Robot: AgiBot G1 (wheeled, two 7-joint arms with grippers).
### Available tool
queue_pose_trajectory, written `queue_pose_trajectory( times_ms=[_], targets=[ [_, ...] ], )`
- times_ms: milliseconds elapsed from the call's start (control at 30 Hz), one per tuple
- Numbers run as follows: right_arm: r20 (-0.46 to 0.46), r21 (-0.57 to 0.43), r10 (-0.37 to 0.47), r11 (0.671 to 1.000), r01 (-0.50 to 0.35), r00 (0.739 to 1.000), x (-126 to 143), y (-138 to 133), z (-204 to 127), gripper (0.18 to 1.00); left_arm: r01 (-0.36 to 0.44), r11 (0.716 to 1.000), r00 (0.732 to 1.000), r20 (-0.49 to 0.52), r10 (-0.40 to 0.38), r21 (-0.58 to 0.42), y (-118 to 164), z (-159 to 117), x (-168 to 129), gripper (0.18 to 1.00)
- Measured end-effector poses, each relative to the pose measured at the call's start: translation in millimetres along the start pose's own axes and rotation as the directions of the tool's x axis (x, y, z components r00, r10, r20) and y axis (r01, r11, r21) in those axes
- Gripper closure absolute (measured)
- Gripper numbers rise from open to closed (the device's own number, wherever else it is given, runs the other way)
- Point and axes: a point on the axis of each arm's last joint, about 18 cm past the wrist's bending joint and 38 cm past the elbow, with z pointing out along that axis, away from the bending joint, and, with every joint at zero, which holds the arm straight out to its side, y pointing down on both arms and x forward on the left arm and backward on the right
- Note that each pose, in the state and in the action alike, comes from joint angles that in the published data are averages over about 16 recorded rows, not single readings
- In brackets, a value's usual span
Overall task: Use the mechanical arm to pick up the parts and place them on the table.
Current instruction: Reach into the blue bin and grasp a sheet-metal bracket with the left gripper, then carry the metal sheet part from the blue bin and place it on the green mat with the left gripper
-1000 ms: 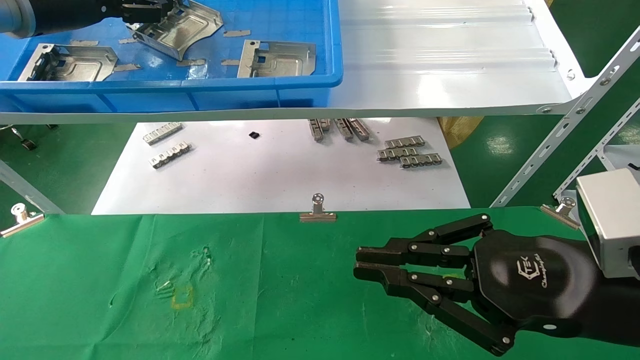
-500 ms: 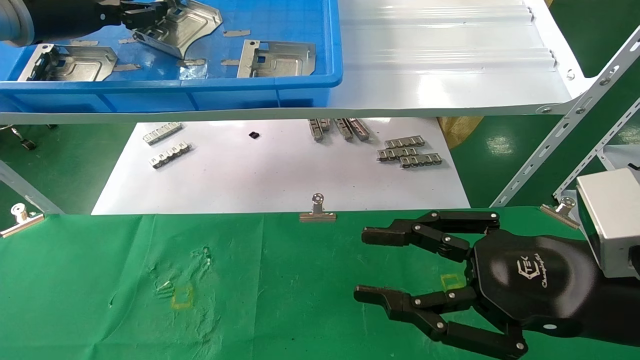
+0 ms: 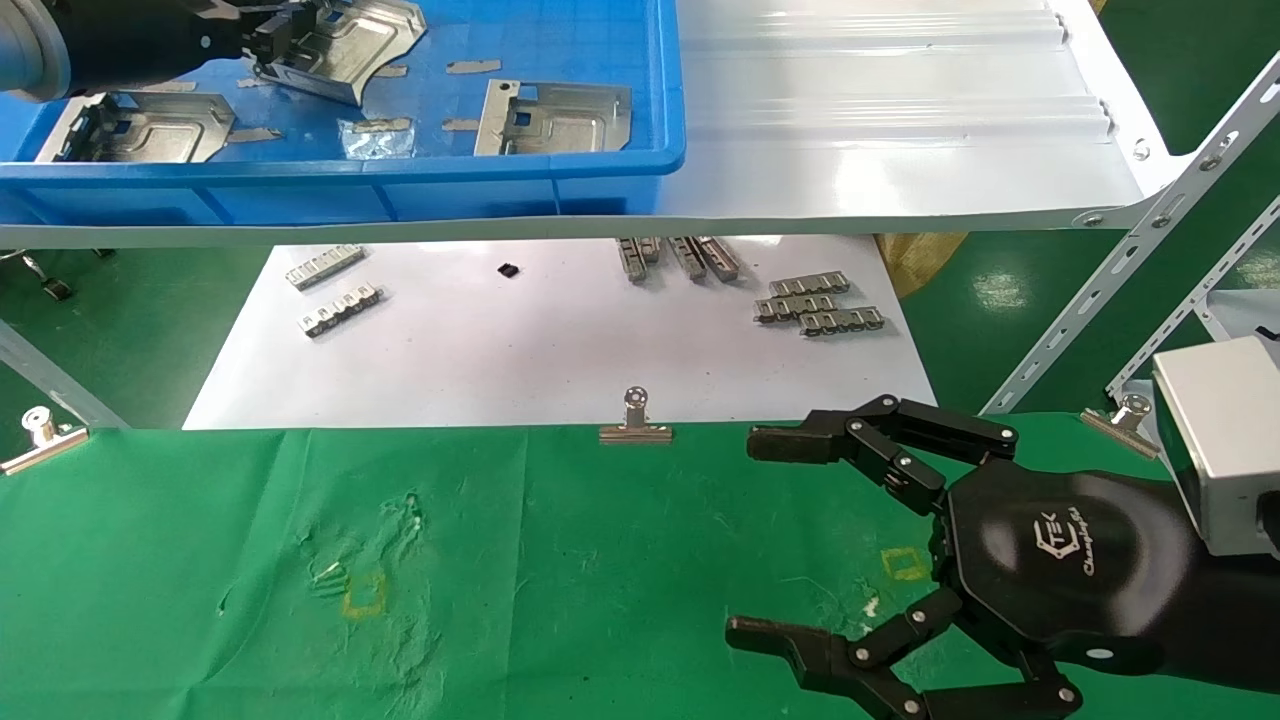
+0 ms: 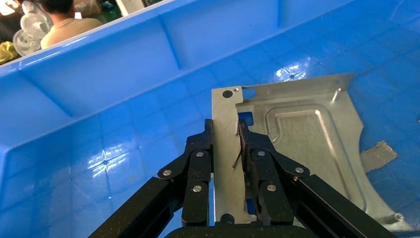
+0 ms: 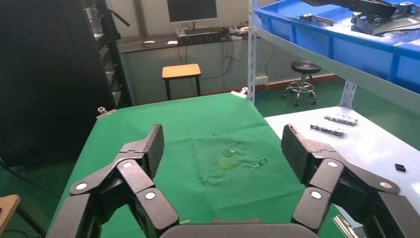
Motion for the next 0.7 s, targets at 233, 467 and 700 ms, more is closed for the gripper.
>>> queue_pose_trajectory(
  times_ms=[233, 467, 700],
  targets=[
    [0.0, 0.0, 0.0, 1.0, 0.0, 1.0, 0, 0, 0, 0.267, 0.004, 0.997, 0.998, -0.07, 0.001, 0.076, -25, -9, 5, 0.887],
    [0.0, 0.0, 0.0, 1.0, 0.0, 1.0, 0, 0, 0, 0.205, -0.038, 0.982, 0.956, -0.28, 0.089, 0.184, -50, -33, 32, 0.913],
    [0.0, 0.0, 0.0, 1.0, 0.0, 1.0, 0, 0, 0, 0.182, -0.125, 0.948, 0.816, -0.513, 0.266, 0.292, -51, -69, 72, 0.916]
  ],
)
